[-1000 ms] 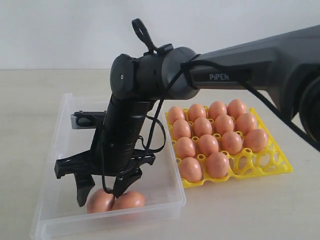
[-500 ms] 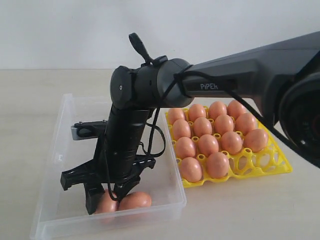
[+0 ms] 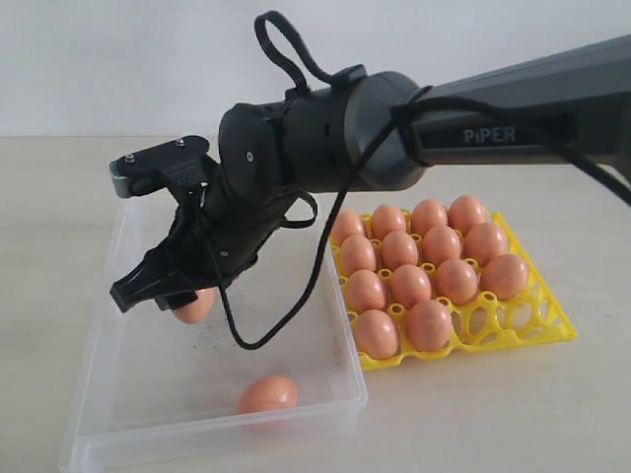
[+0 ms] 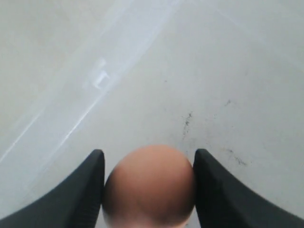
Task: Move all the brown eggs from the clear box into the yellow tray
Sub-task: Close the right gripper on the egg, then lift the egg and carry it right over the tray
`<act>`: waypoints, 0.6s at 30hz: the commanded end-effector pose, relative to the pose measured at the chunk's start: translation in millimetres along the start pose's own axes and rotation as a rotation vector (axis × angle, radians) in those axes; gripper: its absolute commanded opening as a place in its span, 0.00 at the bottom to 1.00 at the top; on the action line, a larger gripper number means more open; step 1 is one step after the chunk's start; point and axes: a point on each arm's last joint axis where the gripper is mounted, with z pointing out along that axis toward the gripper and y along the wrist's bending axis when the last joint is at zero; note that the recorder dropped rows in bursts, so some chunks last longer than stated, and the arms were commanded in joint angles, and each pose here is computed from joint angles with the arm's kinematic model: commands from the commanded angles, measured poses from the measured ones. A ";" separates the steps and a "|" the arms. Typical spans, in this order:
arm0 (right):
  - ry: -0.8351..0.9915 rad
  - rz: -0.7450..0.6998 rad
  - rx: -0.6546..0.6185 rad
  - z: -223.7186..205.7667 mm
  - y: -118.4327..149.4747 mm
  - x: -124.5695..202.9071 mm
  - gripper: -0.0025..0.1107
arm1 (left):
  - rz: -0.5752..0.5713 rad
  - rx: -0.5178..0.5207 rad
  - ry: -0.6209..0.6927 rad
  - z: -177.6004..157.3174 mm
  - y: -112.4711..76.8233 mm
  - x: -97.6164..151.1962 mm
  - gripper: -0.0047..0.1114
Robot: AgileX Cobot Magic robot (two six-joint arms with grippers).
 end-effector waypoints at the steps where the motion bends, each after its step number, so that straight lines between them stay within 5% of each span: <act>1: -0.058 -0.057 0.019 -10.4 0.9 2.8 0.02 | 0.009 0.003 0.000 -0.2 -0.2 -0.2 0.07; 18: -0.493 -0.047 0.117 -64.0 2.8 57.6 0.02 | 0.009 0.003 0.000 -0.2 -0.2 -0.2 0.07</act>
